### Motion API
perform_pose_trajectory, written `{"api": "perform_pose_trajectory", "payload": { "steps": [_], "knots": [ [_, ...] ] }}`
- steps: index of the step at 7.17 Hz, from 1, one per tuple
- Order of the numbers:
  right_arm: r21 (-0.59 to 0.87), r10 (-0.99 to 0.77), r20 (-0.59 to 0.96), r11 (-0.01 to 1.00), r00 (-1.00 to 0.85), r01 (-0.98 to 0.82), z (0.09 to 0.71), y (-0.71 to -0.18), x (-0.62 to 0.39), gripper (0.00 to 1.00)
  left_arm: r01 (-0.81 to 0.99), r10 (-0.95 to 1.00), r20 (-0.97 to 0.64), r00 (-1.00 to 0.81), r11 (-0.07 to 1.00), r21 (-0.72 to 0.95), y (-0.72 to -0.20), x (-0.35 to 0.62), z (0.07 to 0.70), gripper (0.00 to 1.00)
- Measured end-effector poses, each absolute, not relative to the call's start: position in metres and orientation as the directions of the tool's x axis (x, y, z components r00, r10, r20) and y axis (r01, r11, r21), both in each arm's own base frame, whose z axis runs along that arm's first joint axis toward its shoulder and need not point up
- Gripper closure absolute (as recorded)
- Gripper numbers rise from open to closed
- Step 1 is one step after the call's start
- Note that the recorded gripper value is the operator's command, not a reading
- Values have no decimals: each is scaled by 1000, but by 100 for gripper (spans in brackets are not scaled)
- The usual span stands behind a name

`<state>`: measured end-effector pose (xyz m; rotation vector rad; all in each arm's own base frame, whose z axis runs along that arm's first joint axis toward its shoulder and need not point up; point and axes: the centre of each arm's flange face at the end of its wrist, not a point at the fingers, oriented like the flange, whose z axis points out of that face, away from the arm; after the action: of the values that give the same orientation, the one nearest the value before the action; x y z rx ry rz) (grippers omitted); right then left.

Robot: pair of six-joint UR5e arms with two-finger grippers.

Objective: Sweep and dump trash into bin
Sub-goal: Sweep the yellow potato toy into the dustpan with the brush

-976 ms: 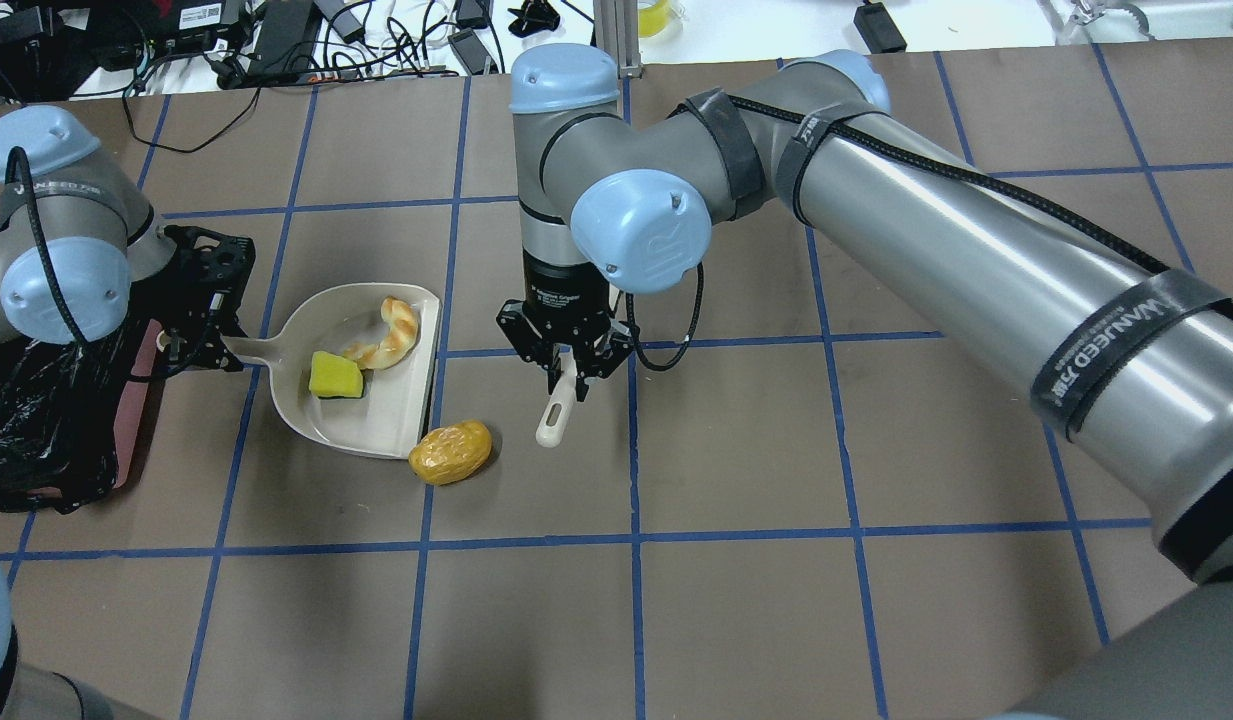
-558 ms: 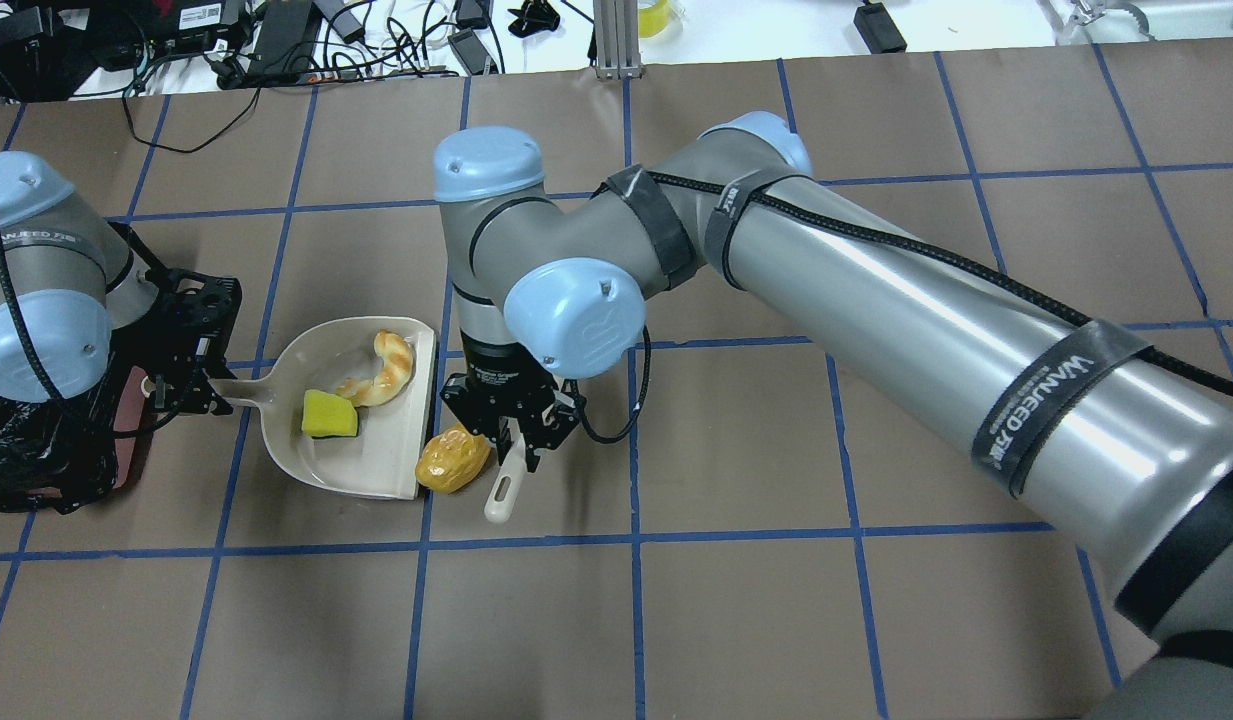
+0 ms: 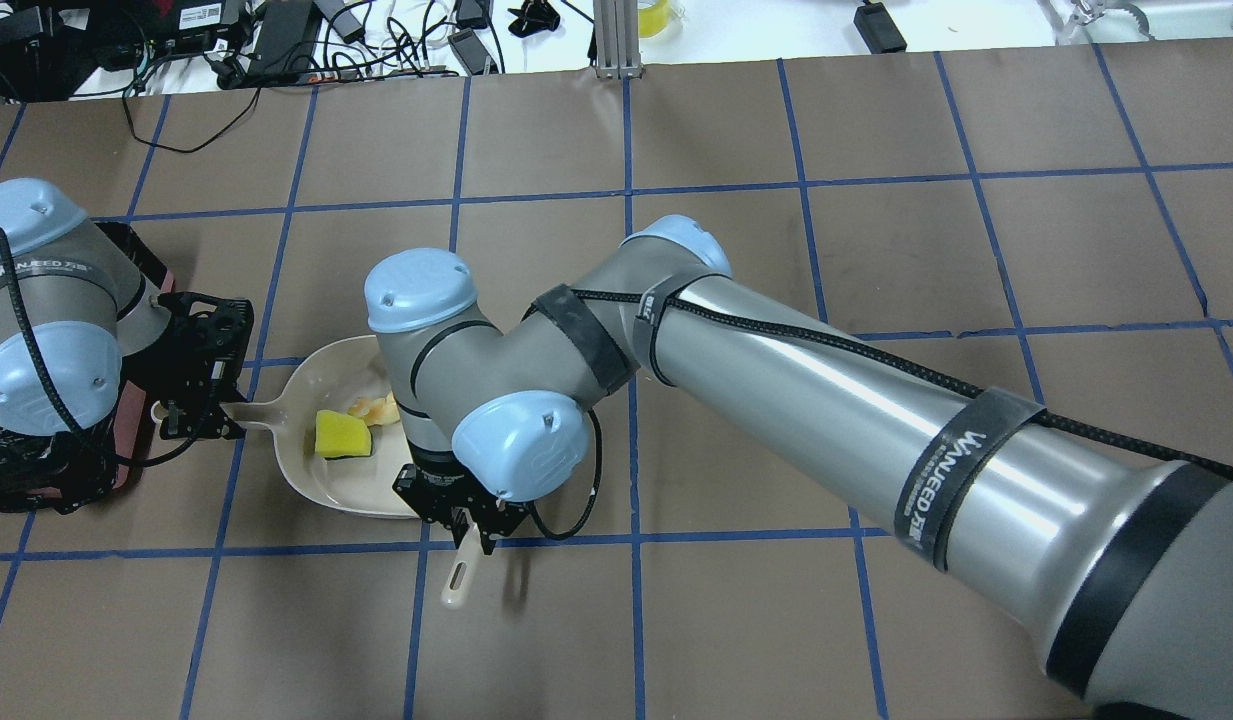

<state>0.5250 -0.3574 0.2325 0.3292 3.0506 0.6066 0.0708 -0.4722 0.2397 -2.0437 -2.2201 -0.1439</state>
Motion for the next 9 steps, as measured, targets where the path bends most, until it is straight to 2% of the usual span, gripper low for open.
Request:
{"api": "perform_pose_trajectory", "payload": {
  "steps": [3, 9],
  "knots": [
    [374, 196, 20, 908, -980, 189, 228, -332, 543, 100, 996, 982, 167, -91, 93, -3, -473, 71, 233, 100],
    [370, 315, -144, 896, -938, 244, 263, -361, 589, 100, 996, 982, 166, -93, 94, 3, -476, 72, 233, 100]
  ]
}}
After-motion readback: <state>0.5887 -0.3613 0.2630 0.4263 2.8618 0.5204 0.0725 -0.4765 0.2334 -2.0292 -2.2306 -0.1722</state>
